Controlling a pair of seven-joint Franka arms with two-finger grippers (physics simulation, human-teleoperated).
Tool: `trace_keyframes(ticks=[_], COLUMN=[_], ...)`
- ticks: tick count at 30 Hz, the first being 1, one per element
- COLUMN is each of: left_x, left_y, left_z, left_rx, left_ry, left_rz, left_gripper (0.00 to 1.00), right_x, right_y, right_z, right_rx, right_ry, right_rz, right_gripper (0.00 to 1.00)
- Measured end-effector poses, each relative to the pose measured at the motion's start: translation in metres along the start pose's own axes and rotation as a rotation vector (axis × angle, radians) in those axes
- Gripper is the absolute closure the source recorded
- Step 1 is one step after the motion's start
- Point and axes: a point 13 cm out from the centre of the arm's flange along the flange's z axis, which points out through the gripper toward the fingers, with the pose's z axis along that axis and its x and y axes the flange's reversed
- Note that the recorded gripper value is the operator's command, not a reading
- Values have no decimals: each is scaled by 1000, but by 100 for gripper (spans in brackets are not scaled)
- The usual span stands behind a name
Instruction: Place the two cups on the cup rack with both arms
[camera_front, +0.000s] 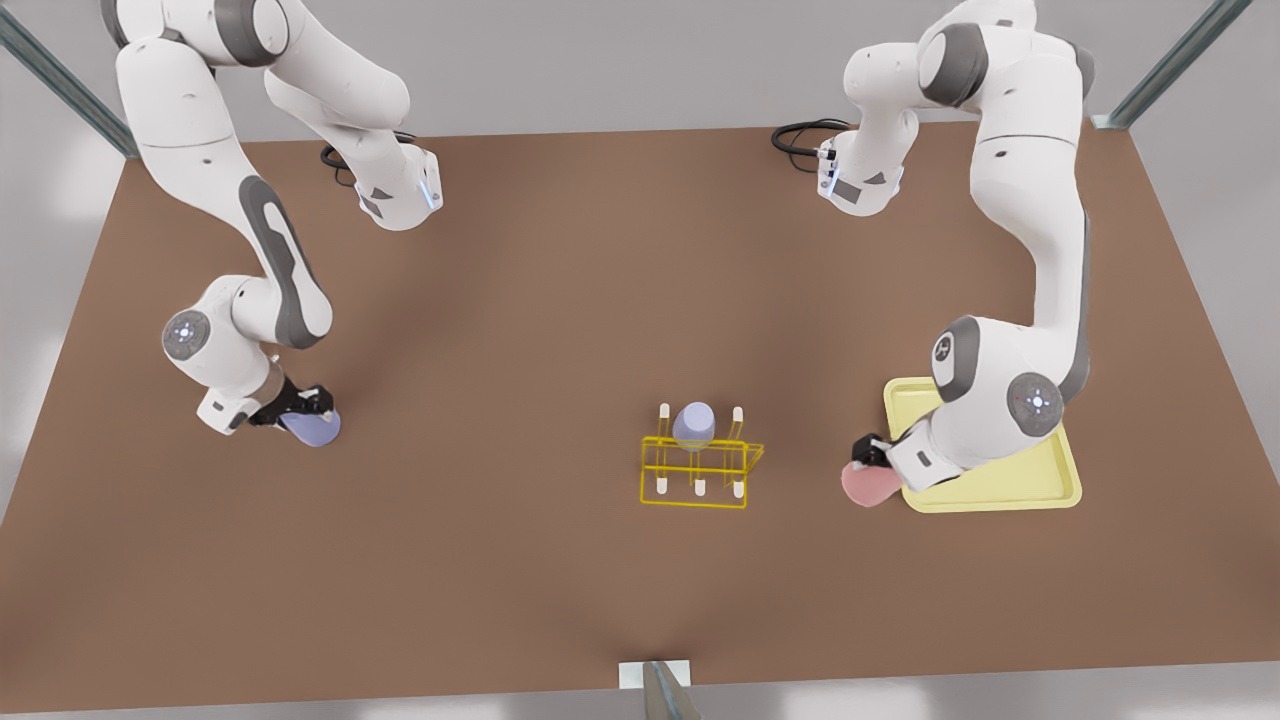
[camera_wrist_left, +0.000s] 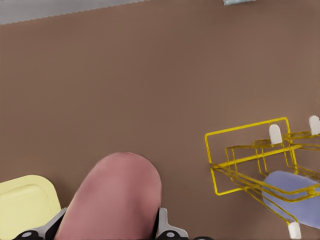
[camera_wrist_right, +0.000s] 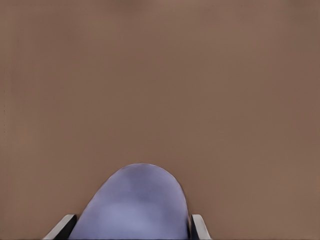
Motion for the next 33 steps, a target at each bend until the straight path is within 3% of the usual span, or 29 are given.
trace_keyframes(ticks=[6,13,19,28,29,30,33], left_x=[-45,-67,-58,-44,-43,-42,-40], left_y=[-46,-123,-157,-178,-181,-184,-190], left_z=[10,15,24,49,51,53,54], left_rx=[40,116,138,126,124,123,120], left_ry=[-38,-51,-9,49,52,55,60], left_rz=[-87,-192,-284,-386,-392,-398,-419], left_gripper=[15,15,15,13,12,0,0], right_x=[-72,-111,-194,-247,-247,-246,-249], right_y=[131,301,433,472,480,487,500], right_z=[-26,-45,-101,-116,-116,-116,-108], right_rx=[-108,-310,-458,-594,-615,-634,-673], right_ry=[-29,-63,-168,-147,-135,-123,-96], right_rz=[-179,-209,-202,-47,-34,-19,25], right_gripper=[18,18,18,18,18,18,18])
